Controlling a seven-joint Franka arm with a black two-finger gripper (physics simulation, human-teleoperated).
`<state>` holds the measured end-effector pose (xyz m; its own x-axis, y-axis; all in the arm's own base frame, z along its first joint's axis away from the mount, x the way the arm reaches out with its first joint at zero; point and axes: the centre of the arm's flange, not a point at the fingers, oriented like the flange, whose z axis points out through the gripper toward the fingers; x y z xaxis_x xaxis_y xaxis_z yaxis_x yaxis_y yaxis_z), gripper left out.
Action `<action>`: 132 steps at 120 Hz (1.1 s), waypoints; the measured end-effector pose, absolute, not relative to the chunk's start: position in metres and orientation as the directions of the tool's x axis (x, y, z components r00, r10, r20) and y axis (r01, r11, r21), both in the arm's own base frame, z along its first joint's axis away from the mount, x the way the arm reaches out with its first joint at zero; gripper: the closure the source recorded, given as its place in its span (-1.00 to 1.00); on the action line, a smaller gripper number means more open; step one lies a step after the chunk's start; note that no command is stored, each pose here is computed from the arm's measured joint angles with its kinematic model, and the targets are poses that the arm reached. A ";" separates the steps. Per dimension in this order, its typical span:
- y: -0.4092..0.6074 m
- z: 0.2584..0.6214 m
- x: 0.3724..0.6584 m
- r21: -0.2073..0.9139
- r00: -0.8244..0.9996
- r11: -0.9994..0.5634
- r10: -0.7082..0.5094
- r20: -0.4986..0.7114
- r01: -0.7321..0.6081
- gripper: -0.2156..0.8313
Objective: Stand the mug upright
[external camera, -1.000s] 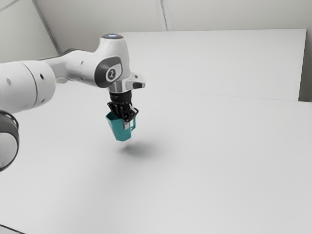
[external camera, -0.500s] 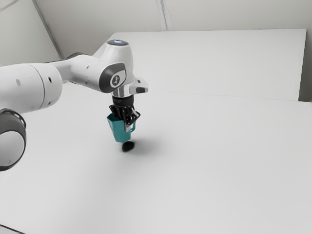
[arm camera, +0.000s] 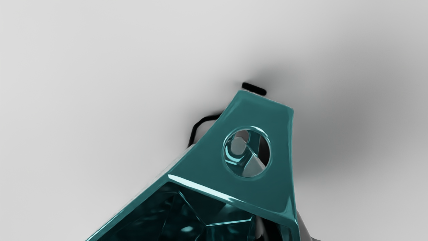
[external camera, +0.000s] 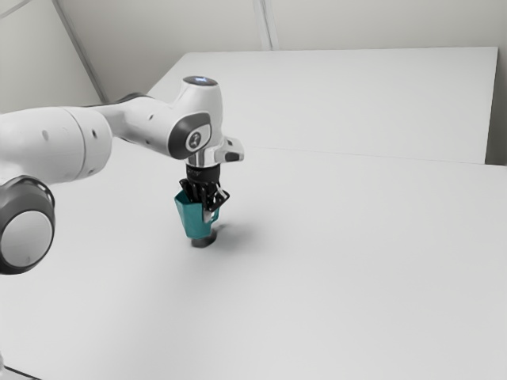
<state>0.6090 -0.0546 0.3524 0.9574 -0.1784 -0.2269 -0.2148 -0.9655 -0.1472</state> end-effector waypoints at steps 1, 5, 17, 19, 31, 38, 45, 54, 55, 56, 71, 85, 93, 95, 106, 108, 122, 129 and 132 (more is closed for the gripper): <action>-0.055 0.352 0.609 -0.147 0.957 -0.965 -0.178 -0.227 -0.215 0.90; -0.055 0.351 0.609 -0.148 0.957 -0.966 -0.178 -0.228 -0.214 0.90; -0.055 0.347 0.609 -0.148 0.956 -0.966 -0.175 -0.234 -0.213 0.90; -0.054 0.346 0.609 -0.148 0.956 -0.966 -0.174 -0.235 -0.212 0.90; -0.054 0.343 0.610 -0.149 0.956 -0.966 -0.171 -0.240 -0.210 0.90; -0.054 0.341 0.610 -0.149 0.955 -0.966 -0.169 -0.243 -0.209 0.90; -0.054 0.339 0.610 -0.151 0.955 -0.966 -0.169 -0.245 -0.210 0.85; -0.053 0.339 0.610 -0.157 0.954 -0.964 -0.172 -0.247 -0.214 0.52; -0.053 0.339 0.610 -0.157 0.954 -0.964 -0.172 -0.247 -0.214 0.49; -0.053 0.339 0.610 -0.157 0.954 -0.964 -0.172 -0.247 -0.215 0.45; -0.053 0.339 0.610 -0.160 0.953 -0.963 -0.174 -0.247 -0.217 -0.01; -0.054 0.343 0.611 -0.162 0.954 -0.962 -0.178 -0.241 -0.220 -0.25; -0.054 0.351 0.613 -0.166 0.957 -0.961 -0.180 -0.228 -0.221 -0.34; -0.054 0.355 0.614 -0.167 0.958 -0.961 -0.181 -0.223 -0.221 -0.36; -0.057 0.385 0.613 -0.165 0.966 -0.962 -0.190 -0.176 -0.219 -0.44; -0.059 0.392 0.612 -0.163 0.967 -0.962 -0.194 -0.166 -0.221 -0.45; -0.069 0.434 0.604 -0.125 0.974 -0.969 -0.201 -0.106 -0.214 -0.51; -0.071 0.460 0.606 -0.106 0.978 -0.973 -0.196 -0.073 -0.203 -0.53; -0.072 0.471 0.608 -0.098 0.979 -0.975 -0.194 -0.062 -0.199 -0.53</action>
